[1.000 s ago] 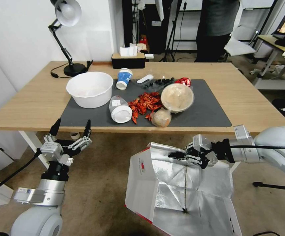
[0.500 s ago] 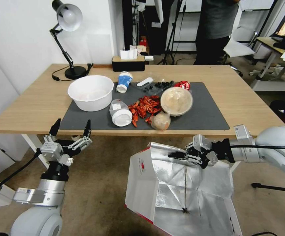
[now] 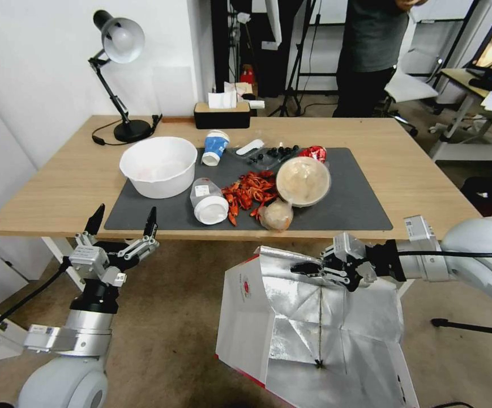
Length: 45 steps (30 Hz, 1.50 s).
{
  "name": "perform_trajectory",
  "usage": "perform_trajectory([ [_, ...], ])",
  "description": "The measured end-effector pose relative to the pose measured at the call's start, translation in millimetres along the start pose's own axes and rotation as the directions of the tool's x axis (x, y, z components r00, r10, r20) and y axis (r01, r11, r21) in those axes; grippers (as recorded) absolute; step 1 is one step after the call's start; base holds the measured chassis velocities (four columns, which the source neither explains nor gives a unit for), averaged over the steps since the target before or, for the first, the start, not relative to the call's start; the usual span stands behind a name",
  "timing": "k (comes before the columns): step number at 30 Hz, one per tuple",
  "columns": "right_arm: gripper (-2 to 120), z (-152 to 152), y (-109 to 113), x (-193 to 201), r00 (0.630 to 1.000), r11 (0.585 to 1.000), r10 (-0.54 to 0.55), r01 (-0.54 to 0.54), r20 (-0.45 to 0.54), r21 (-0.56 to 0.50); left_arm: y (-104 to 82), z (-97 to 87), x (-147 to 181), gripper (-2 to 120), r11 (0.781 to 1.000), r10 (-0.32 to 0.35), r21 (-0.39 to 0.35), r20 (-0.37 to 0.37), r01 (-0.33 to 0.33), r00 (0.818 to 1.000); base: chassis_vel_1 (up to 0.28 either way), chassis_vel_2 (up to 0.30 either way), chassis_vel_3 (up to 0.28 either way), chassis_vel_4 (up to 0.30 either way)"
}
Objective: Pick up the food delivery bag from the floor and place it on the table.
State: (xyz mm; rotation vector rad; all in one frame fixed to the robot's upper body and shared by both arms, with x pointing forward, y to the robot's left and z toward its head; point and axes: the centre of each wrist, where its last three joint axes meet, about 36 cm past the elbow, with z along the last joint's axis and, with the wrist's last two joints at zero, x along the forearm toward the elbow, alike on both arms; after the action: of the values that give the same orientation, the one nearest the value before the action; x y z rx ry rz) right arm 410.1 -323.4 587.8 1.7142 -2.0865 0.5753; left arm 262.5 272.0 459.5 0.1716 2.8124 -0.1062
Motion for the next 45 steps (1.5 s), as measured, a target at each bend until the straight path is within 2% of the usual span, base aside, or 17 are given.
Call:
perform_trajectory([
  [29, 0, -0.3, 0.6, -0.9, 1.000, 1.000, -0.004, 0.004, 0.006, 0.002, -0.5, -2.0, 0.6, 100, 1.000, 0.002, 0.000, 0.002, -0.002, 1.000, 0.000, 0.000, 0.000, 0.000],
  [33, 0, -0.7, 0.4, -0.6, 1.000, 1.000, -0.003, 0.003, 0.006, 0.003, -1.0, -1.6, -0.1, 100, 0.999, -0.029, -0.012, 0.028, 0.030, 0.999, 0.000, 0.000, 0.000, 0.000],
  [45, 0, -0.4, 0.1, -1.0, 1.000, 1.000, -0.002, 0.002, 0.009, 0.003, -0.7, -5.4, 0.2, 100, 0.999, -0.028, -0.021, 0.035, 0.029, 0.999, 0.000, 0.000, 0.000, 0.000],
])
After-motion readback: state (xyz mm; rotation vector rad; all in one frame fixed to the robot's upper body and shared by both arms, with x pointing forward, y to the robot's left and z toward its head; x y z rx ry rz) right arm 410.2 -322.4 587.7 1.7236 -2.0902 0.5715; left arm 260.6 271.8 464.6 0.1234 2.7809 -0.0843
